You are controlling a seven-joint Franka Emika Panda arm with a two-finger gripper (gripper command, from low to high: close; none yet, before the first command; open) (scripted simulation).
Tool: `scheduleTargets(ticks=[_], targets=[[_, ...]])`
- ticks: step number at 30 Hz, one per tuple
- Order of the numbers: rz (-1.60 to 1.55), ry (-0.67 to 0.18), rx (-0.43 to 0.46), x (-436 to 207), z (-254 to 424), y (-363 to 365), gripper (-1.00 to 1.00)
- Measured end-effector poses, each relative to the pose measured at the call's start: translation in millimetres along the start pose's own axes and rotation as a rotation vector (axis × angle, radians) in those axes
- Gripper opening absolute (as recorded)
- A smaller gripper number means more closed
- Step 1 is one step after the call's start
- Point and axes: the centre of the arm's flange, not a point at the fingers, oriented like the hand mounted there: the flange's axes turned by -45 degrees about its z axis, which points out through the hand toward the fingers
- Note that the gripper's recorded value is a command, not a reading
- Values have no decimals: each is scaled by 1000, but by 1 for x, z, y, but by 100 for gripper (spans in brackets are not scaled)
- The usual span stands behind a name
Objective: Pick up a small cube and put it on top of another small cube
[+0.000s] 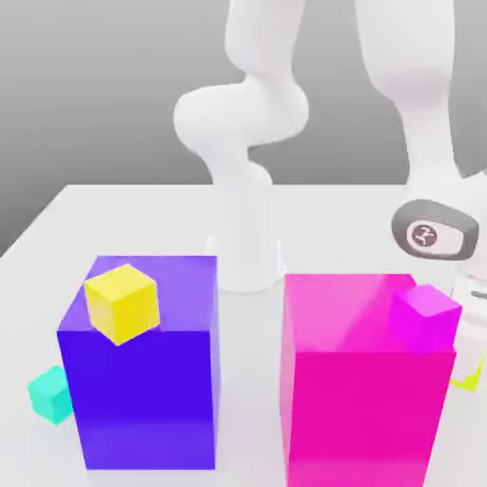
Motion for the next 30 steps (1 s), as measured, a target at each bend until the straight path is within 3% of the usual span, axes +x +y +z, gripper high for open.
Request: scheduleTargets(ticks=[4,9,14,20,27,30], targets=[[0,0,0,0,1,0,-100],[-1,-1,-1,0,-51,-1,-100],[-172,-73,-21,25,-76,-41,-100],[-69,-94,-58,37,-166,84,-100],[39,-39,-7,-16,-302,211,-100],[75,-5,2,-35,-296,234,-100]])
